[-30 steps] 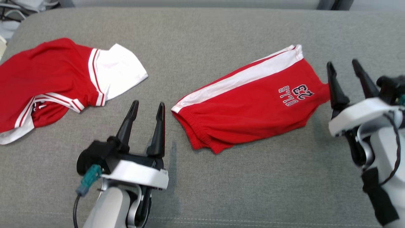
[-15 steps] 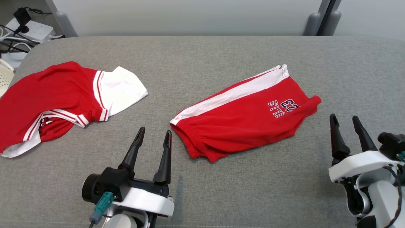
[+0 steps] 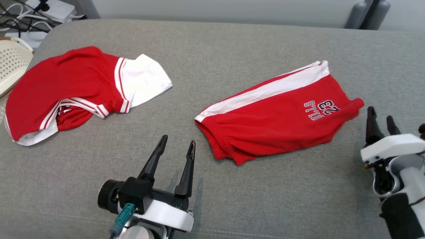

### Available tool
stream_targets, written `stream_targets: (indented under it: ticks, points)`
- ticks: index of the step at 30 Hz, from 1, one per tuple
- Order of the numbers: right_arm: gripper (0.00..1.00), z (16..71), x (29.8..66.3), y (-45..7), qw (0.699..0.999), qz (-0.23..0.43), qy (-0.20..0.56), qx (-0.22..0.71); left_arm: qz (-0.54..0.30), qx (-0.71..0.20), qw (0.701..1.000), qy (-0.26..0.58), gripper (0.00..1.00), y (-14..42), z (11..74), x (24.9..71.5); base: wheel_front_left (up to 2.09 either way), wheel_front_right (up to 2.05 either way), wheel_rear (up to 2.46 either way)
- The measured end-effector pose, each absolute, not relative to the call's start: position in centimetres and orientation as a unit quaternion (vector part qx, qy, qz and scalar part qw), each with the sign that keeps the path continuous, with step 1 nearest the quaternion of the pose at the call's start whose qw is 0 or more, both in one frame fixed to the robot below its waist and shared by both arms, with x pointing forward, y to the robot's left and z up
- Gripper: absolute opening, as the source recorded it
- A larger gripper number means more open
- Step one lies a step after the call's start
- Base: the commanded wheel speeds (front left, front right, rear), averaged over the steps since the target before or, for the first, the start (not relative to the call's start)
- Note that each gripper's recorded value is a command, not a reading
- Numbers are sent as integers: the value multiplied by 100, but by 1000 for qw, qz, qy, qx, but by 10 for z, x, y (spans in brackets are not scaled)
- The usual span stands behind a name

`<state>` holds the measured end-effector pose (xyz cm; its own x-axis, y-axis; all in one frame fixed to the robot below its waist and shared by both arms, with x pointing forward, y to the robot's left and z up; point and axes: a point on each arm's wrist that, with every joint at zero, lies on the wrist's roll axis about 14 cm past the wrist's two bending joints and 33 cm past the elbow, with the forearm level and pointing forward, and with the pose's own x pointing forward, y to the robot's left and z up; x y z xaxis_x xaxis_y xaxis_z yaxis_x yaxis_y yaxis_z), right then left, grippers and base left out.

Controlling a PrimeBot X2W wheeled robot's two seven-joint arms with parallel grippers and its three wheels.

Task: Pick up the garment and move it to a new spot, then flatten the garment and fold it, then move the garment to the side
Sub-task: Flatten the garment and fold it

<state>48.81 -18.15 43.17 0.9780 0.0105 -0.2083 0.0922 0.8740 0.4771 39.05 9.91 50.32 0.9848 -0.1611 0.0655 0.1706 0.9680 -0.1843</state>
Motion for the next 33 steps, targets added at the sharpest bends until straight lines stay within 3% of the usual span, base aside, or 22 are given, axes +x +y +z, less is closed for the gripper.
stream_targets:
  ticks: [9,15,16,17,18,19,24,29,33]
  points:
    - [100,406,523,-173,949,-31,165,266,-72,-85,994,-21,100,109,499,399,0,0,0]
    - [100,377,528,-152,938,-19,226,260,-58,-78,995,-14,100,119,493,400,0,0,0]
    - [82,377,530,-151,938,-19,229,260,-56,-77,995,-14,100,120,493,401,0,0,0]
    - [45,377,532,-151,938,-17,230,259,-53,-76,996,-14,100,121,493,402,0,0,0]
    - [28,377,533,-150,938,-16,230,258,-51,-75,996,-13,100,122,493,402,0,0,0]
    - [0,376,534,-149,939,-14,231,256,-51,-75,996,-13,100,122,493,402,0,0,0]
    - [0,377,534,-144,938,-7,233,255,-49,-74,996,-10,100,123,491,402,0,0,0]
    - [0,402,538,-149,947,-6,171,271,-50,-75,996,-14,100,121,493,405,0,0,0]
    - [0,403,521,-156,948,-8,158,276,-60,-79,995,-19,100,114,496,409,0,0,0]
